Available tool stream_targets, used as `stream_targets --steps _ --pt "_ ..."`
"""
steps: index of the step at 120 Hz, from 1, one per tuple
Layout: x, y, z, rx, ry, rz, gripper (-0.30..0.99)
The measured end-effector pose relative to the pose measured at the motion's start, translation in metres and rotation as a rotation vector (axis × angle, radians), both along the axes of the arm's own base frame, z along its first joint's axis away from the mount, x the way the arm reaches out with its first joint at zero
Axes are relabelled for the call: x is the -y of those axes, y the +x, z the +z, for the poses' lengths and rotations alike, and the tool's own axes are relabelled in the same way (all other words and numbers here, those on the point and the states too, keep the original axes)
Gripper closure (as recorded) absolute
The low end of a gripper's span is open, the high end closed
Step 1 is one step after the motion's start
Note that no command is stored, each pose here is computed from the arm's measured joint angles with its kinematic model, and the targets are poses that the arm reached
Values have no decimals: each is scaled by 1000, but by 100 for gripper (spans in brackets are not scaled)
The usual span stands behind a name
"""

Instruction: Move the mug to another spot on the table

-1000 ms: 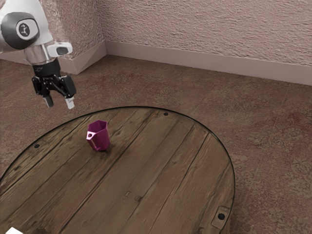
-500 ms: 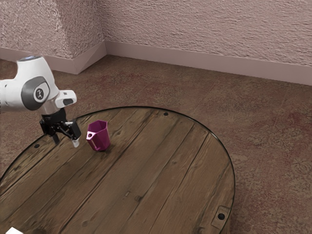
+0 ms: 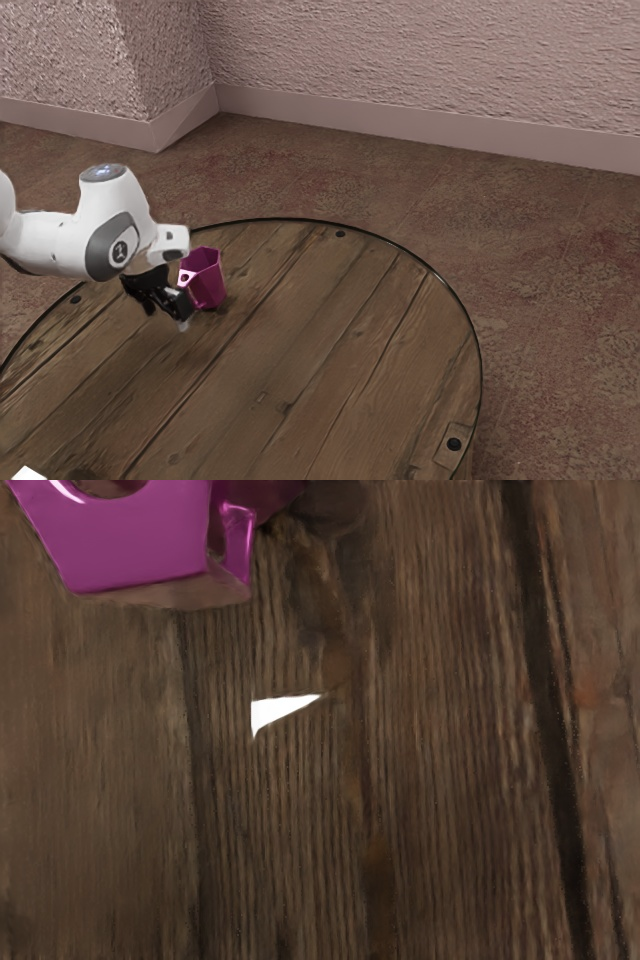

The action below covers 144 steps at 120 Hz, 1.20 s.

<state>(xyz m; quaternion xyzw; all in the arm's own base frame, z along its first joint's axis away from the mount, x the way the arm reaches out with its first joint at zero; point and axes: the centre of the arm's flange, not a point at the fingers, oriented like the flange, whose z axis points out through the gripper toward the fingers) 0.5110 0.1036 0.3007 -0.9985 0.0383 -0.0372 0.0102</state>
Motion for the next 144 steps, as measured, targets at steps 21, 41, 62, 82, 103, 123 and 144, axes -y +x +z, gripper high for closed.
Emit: stream_targets --steps 21,41,62,82,103,123,144 --pt "-10 5 -14 64 23 -4 9" --pt "-11 13 -17 145 31 5 19" --pt "-10 19 -24 198 9 55 27" --pt "-10 25 -31 235 10 77 32" --pt "-12 30 -36 263 19 88 37" --pt "-12 36 -37 289 22 97 41" --pt "-11 38 -41 305 26 105 45"
